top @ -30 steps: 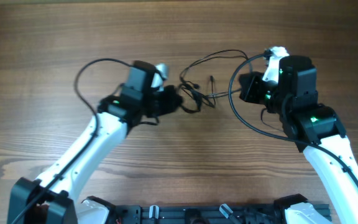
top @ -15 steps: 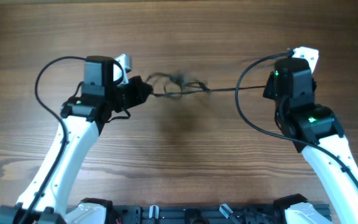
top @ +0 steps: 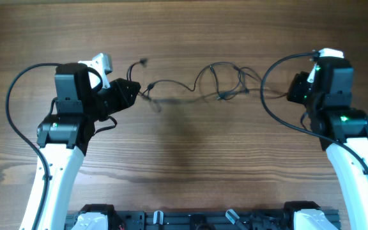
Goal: Untangle cables
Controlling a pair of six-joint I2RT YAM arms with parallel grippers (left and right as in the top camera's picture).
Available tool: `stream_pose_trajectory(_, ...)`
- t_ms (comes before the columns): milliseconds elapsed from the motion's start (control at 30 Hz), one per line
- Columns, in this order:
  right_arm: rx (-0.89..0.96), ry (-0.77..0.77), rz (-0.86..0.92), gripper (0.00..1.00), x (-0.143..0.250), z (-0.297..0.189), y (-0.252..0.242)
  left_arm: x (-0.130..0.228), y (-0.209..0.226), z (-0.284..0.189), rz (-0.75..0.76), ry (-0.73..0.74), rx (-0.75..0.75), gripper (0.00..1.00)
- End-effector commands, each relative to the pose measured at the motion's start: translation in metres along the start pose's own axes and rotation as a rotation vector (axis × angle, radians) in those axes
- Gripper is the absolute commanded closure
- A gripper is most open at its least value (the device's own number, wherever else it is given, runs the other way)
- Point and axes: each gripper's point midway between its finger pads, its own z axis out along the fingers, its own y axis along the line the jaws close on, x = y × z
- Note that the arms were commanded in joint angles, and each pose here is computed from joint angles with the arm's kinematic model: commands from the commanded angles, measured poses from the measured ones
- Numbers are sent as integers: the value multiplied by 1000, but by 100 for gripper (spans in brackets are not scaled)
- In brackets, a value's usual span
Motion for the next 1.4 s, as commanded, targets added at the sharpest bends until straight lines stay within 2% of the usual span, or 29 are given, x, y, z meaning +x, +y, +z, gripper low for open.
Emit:
stream_pose_trajectory(0, -247, -25, -137, 54, -5, -21, 40, 10, 1, 4, 106, 36, -31, 61)
stream_pose_trajectory(100, -295, -51, -136, 52, -8, -32, 47, 16, 6, 4, 132, 58, -56, 51)
stream_pose_trajectory(200, -300, -55, -133, 51, -8, -37, 46, 13, 19, 3, 129, 40, -128, 36)
stream_pose_trajectory(267, -338, -29, -135, 51, -1, -38, 52, 13, 19, 3, 129, 38, -129, 32)
stream_pose_trajectory(400, -420, 31, -135, 43, 12, -38, 65, 18, 13, 5, 133, 54, -113, 31)
stream_pose_trajectory(533, -419, 39, -134, 42, 13, -37, 65, 31, 1, 15, 178, 94, -96, 31)
stream_pose_trajectory(700, -419, 39, -134, 42, 13, -37, 65, 41, 5, 46, 233, 131, -156, 33)
stream_pose_trajectory(800, -419, 39, -134, 42, 13, -37, 65, 26, -1, 70, 278, 67, -153, 22)
stream_pose_trajectory(833, -419, 40, -134, 42, 13, -37, 65, 23, -5, 77, 281, 54, -139, 21)
stream_pose_trajectory(900, -418, 40, -133, 42, 13, -37, 65, 23, -7, 91, 221, 47, -127, 21)
stream_pose_trajectory(967, -419, 39, -134, 41, 13, -37, 65, 32, -1, 104, 76, 72, -145, 26)
stream_pose_trajectory(1000, -419, 39, -134, 41, 13, -37, 65, 42, 4, 113, -49, 102, -162, 35)
stream_pose_trajectory(1100, -419, 38, -134, 41, 13, -36, 65, 65, 7, 133, -276, 158, -189, 36)
stream_pose_trajectory(1200, -419, 38, -134, 41, 13, -37, 65, 69, 3, 150, -316, 147, -180, 34)
stream_pose_trajectory(1367, -419, 39, -133, 41, 13, -37, 65, 64, 22, 167, -337, 45, -276, 36)
